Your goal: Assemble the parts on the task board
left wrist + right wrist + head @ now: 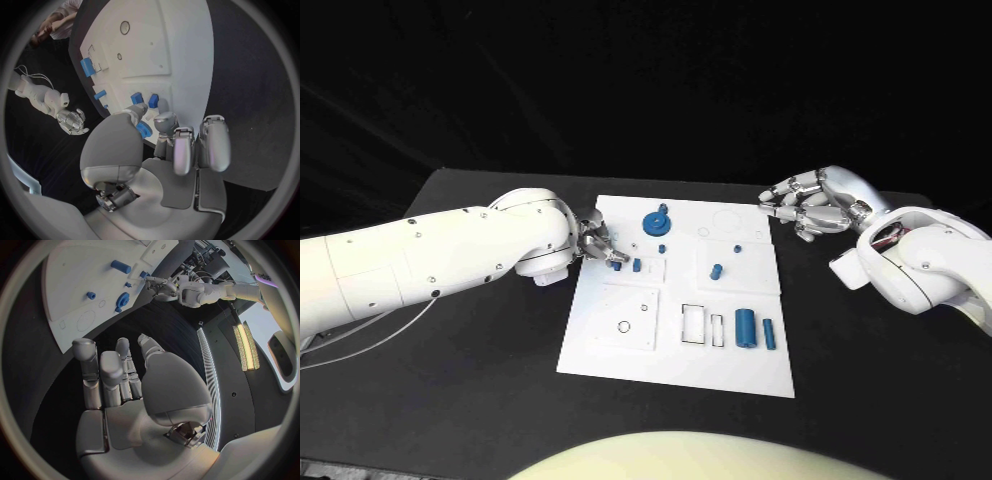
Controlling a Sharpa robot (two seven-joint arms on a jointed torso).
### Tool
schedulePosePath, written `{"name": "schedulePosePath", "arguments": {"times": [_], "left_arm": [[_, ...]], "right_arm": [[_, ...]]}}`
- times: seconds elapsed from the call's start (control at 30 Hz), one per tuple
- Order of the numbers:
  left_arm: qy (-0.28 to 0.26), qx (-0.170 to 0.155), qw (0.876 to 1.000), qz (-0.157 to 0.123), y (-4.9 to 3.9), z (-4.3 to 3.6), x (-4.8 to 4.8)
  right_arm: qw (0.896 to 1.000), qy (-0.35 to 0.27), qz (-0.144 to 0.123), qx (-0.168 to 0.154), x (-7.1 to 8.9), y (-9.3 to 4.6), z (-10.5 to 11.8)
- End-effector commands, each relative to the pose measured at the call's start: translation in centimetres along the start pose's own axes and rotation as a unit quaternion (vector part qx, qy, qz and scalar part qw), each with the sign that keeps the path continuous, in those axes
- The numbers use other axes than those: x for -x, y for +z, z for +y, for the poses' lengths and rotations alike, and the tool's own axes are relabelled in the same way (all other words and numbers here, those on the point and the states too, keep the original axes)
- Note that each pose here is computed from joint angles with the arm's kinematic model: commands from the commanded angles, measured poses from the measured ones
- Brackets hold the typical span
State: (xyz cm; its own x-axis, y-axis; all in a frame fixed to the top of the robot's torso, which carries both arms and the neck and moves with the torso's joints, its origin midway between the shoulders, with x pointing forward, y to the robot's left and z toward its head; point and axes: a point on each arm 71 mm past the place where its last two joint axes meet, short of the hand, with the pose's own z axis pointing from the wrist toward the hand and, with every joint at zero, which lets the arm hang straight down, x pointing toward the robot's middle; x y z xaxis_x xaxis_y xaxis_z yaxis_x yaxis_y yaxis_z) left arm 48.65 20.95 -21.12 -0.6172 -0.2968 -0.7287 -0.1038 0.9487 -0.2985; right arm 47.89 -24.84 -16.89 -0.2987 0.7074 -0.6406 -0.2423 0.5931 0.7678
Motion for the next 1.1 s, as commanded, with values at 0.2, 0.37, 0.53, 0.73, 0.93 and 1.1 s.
{"name": "schedulePosePath", "arguments": {"times": [0.2, 0.37, 0.53, 0.73, 0.93, 1.1], "left_arm": [[-0.003, -0.003, 1.0, 0.002, -0.13, -0.14, -0.11], [-0.005, -0.002, 1.0, 0.0, -0.16, -0.03, -0.04], [-0.009, -0.001, 1.0, -0.006, -0.28, 0.24, 0.21], [-0.032, -0.022, 0.999, -0.023, -0.83, 0.08, 0.9], [-0.082, -0.06, 0.993, -0.065, -1.61, -0.36, 2.21], [-0.12, -0.132, 0.978, -0.106, -2.3, -1.5, 3.49]], "right_arm": [[1.0, -0.003, 0.0, 0.005, 0.0, 0.0, 0.0], [1.0, -0.003, 0.0, 0.005, 0.0, 0.0, 0.0], [1.0, -0.003, 0.0, 0.004, 0.0, 0.0, 0.0], [1.0, -0.004, 0.0, 0.004, 0.0, 0.0, -0.1], [1.0, -0.004, 0.0, 0.002, -0.1, 0.0, -0.3], [1.0, -0.004, -0.001, 0.0, -0.1, 0.0, -0.4]]}}
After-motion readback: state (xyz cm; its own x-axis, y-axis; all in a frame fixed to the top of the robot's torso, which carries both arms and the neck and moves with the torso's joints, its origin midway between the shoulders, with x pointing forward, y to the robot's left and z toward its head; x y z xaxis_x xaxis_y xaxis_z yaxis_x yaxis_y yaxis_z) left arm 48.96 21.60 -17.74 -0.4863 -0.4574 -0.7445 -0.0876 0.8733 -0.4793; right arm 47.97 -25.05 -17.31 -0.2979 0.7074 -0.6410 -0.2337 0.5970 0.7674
